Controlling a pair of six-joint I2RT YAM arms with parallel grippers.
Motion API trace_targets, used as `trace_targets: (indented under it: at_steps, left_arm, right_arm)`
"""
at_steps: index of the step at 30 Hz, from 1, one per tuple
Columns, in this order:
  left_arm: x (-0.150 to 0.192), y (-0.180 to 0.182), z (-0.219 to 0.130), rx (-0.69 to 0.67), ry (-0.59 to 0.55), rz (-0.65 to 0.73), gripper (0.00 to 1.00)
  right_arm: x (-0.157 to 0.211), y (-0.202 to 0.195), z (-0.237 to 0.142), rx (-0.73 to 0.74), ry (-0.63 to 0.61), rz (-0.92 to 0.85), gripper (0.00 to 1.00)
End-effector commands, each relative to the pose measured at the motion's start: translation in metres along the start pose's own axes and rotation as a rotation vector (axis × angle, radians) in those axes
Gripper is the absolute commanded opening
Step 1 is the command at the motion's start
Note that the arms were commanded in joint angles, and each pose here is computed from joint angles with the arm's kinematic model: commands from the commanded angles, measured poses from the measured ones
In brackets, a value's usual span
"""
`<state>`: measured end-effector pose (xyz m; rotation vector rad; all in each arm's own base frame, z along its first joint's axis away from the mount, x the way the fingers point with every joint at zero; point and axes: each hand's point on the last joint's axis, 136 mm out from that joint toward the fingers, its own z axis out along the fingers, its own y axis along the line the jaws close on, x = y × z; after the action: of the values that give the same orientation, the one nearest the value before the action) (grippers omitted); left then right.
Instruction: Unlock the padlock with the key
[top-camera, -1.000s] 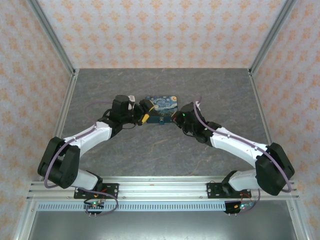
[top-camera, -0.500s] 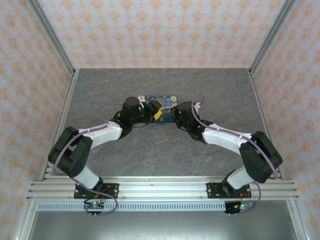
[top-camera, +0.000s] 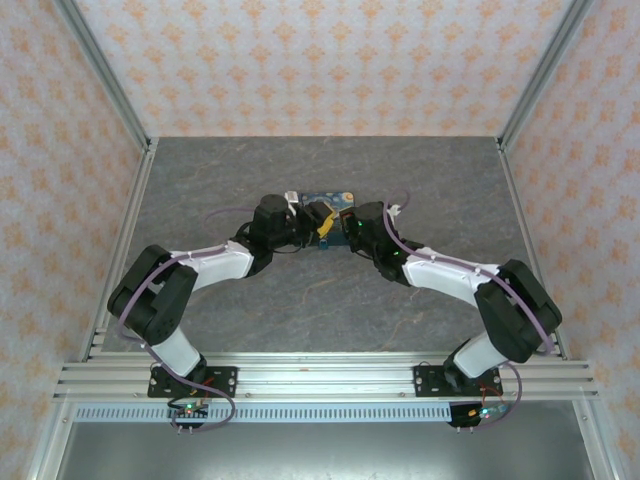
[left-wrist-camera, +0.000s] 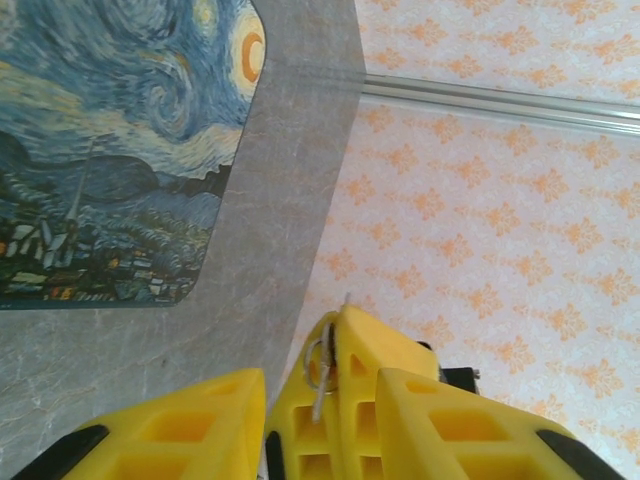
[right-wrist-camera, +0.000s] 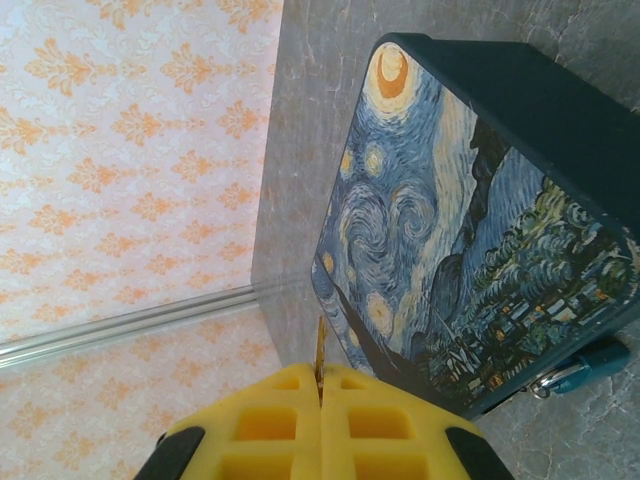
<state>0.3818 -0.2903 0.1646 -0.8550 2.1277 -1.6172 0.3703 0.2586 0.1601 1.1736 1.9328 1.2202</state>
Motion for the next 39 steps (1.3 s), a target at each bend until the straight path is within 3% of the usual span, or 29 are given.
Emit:
trace_targets:
  at_steps: [1,18,28,29,32,39]
  left_arm:
    - [-0.002,-0.024,0.003,0.069,-0.019,0.016,0.32]
    - [-0.001,-0.020,0.008,0.054,-0.018,0.015,0.15]
    - [0.000,-0.019,0.009,0.039,-0.015,0.024,0.00]
    - [0.001,-0.018,0.010,0.034,-0.012,0.032,0.00]
    - [0.003,-0.019,0.007,0.015,0.000,0.087,0.00]
    - [0.014,-0.026,-0.011,-0.099,0.098,0.460,0.00]
  right_arm:
    - [-0.004,0.006,0.002,-0.026,-0.021,0.019,0.00]
    - [-0.005,0.000,0.004,-0.024,-0.019,0.033,0.00]
    - [-0.005,-0.001,0.003,-0.025,-0.018,0.027,0.00]
    - [-0.006,0.000,0.002,-0.029,-0.020,0.023,0.07]
    - [-0.020,-0.006,-0.008,-0.023,-0.038,0.016,0.40]
    - [-0.071,-0.026,-0.055,0.005,-0.082,-0.097,0.48]
